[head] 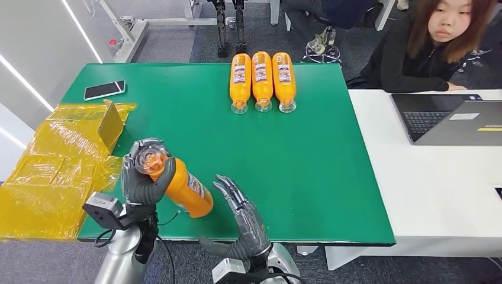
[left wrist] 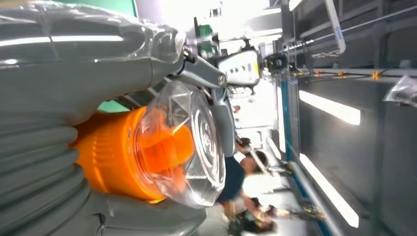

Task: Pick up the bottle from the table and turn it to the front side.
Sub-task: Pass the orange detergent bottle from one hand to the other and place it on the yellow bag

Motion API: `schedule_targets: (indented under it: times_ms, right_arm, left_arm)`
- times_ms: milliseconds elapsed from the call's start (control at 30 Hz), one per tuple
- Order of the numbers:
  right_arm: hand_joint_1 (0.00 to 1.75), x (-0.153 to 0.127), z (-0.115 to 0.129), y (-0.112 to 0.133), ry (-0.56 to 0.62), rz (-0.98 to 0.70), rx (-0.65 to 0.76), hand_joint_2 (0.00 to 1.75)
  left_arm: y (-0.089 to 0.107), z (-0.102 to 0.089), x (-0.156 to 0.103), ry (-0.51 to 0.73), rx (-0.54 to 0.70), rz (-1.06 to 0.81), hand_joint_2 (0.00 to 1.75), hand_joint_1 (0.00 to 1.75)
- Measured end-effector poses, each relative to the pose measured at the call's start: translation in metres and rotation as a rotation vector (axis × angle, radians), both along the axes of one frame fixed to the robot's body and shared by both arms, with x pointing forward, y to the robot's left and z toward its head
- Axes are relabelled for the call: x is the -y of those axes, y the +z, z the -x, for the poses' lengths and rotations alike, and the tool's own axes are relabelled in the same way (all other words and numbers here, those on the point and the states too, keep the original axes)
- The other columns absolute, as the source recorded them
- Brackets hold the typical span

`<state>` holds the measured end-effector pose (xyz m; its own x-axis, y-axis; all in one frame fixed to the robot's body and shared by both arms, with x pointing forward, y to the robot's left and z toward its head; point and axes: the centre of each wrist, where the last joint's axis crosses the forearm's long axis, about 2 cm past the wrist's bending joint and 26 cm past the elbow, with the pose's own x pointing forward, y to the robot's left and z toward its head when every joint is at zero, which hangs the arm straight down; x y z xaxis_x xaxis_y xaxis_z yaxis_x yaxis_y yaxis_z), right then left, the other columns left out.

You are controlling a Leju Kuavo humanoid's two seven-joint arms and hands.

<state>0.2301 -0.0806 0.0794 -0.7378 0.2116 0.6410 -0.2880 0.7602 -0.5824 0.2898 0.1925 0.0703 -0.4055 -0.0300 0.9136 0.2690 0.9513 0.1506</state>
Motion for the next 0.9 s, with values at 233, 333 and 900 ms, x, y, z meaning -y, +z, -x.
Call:
schedule_targets:
  times_ms: [233,333,900]
  right_arm:
    - [0.0,-0.002,0.0,0.0,0.018,-0.01,-0.007,1.75]
    - [0.0,-0.002,0.0,0.001,0.033,-0.012,-0.018,1.75]
    - [0.0,-0.001,-0.003,-0.002,0.028,-0.057,-0.037,1.75]
  left_arm:
    - [0.001,-0.026,-0.043,0.194,0.071,-0.257,1.75,1.75]
    - [0.007,-0.043,-0.067,0.298,0.144,-0.423,1.75,1.75]
    - [0.03,-0.092,-0.099,0.453,0.428,-1.184,1.75,1.75]
